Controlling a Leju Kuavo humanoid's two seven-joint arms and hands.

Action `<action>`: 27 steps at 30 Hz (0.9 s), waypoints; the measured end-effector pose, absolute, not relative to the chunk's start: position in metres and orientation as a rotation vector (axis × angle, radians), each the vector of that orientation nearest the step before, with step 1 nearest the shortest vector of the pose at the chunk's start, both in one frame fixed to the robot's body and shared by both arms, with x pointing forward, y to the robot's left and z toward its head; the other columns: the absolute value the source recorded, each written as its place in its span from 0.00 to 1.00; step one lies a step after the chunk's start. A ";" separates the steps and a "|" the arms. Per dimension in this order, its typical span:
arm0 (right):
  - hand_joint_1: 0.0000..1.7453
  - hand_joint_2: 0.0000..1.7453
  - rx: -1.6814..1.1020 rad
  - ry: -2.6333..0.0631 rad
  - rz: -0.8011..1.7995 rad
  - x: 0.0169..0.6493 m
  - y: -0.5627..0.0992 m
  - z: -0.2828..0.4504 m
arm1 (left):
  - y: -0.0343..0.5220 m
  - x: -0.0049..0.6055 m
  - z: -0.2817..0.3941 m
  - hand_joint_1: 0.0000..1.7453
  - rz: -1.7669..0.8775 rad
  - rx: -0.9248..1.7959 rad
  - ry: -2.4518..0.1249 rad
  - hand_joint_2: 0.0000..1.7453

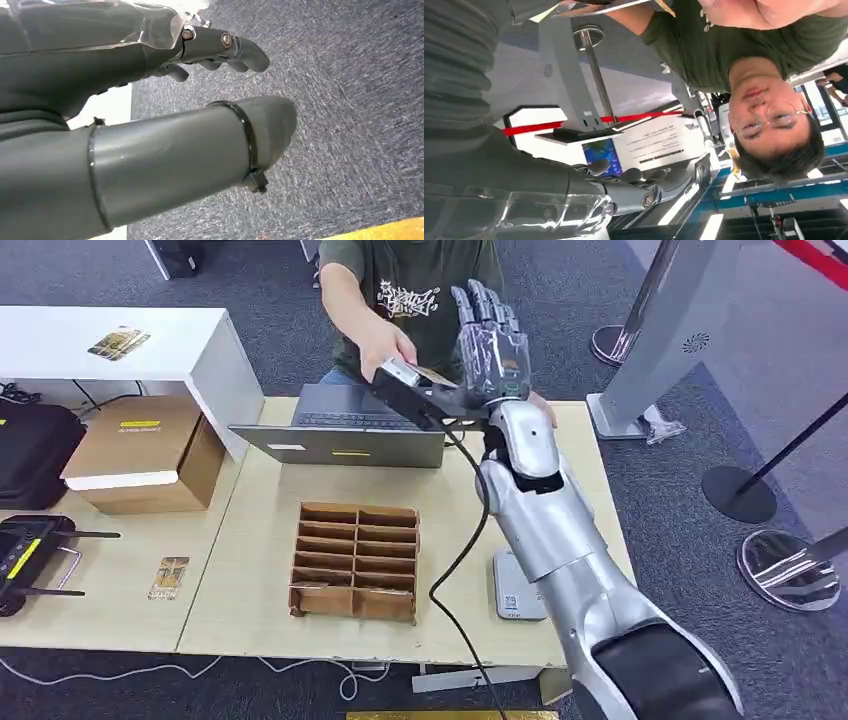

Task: Pass the card to the sensor for recognition and then transmit it.

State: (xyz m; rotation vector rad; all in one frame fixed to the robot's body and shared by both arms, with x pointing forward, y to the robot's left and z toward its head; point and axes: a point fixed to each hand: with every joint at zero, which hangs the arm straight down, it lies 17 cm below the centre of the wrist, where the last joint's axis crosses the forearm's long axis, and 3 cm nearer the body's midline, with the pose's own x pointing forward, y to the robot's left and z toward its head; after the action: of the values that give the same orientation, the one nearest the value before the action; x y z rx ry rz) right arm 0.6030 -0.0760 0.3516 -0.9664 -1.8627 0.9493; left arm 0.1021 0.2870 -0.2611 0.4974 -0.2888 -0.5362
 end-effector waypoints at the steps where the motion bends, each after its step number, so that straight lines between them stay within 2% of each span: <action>1: 0.00 1.00 -0.972 -1.860 0.958 0.603 -0.075 0.350 | 0.287 0.102 -0.261 0.00 -0.537 0.497 -0.288 0.00; 11: 0.00 1.00 -0.990 -1.875 0.974 0.600 -0.071 0.355 | 0.285 0.099 -0.263 0.00 -0.537 0.479 -0.281 0.00; 12: 0.01 1.00 -0.987 -1.880 0.966 0.599 -0.072 0.357 | 0.285 0.099 -0.263 0.00 -0.537 0.478 -0.280 0.00; 13: 0.06 1.00 -0.987 -1.884 0.960 0.599 -0.073 0.358 | 0.285 0.099 -0.263 0.00 -0.537 0.477 -0.279 0.00; 14: 0.64 1.00 -0.987 -1.889 0.954 0.598 -0.074 0.360 | 0.285 0.099 -0.263 0.00 -0.536 0.477 -0.279 0.00; 15: 1.00 1.00 -0.986 -1.891 0.948 0.597 -0.075 0.361 | 0.285 0.099 -0.263 0.00 -0.537 0.475 -0.279 0.00; 27: 1.00 1.00 -0.997 -1.907 0.899 0.594 -0.088 0.366 | 0.283 0.097 -0.264 0.00 -0.538 0.467 -0.276 0.00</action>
State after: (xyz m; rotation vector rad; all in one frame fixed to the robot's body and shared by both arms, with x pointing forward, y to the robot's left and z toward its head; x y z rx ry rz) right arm 0.5938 -0.0884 0.3663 -0.9972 -1.9069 0.8990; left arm 0.0974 0.2831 -0.2638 0.4669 -0.2760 -0.5380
